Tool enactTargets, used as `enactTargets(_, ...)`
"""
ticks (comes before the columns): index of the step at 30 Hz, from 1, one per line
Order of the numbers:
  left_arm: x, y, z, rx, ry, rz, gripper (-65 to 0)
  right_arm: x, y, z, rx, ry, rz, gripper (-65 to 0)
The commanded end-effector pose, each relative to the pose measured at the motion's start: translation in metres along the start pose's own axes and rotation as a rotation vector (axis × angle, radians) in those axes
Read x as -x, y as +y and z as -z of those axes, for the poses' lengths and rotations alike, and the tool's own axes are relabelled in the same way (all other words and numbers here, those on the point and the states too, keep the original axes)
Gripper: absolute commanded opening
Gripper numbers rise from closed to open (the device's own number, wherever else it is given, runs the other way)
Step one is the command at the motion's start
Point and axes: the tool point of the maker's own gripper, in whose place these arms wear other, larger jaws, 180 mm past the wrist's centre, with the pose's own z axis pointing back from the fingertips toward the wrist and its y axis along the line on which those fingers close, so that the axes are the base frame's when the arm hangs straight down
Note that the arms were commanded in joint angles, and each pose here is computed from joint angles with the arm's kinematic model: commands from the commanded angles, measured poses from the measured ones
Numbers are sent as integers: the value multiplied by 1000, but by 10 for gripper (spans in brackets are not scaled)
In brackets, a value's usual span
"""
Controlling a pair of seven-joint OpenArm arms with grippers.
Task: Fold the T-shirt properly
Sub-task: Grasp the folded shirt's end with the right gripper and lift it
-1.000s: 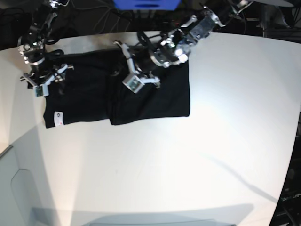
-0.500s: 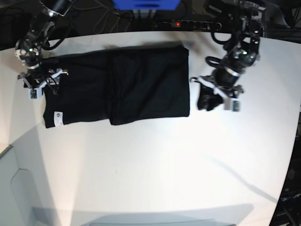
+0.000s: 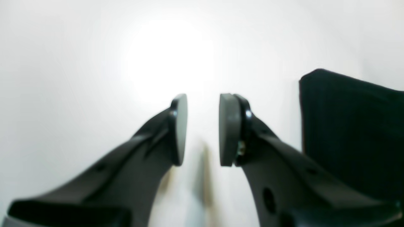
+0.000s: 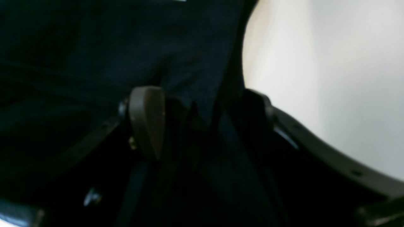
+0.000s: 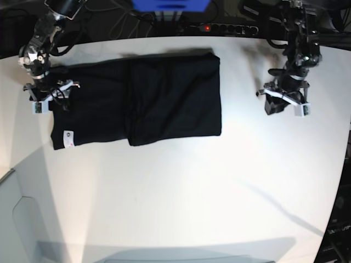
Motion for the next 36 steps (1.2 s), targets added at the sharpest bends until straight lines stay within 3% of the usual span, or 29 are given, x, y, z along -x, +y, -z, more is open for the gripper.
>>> enactTargets(1, -9, -2, 0, 6, -36, -6, -483, 12, -2, -2, 3, 63, -34, -289)
enactTargets(3, 3, -4, 4, 2, -21, -38, -483, 17, -2, -4, 1, 76, -35, -352)
enactTargets(9, 12, -10, 15, 9, -6, -96, -483, 19, 9, -1, -35, 89, -71, -650)
enactTargets(15, 16, -16, 18, 21, 4, -99, -483, 9, 6, -3, -23, 66, -84, -650)
enactTargets(18, 17, -24, 21, 43, 13, -88, -483, -16, 8, -13, -5, 1, -127, -650)
enactTargets(24, 23, -53, 29, 111, 32, -68, -483, -63, 44, -39, -21, -138, -203, -650)
enactTargets(32, 24, -90, 39, 198, 52, -34, -484, -89, 119, -66, -163, -240, -297, -650)
enactTargets(36, 29, -101, 43, 221, 70, -23, -484, -84, 163, -67, -288, -241, -321, -650)
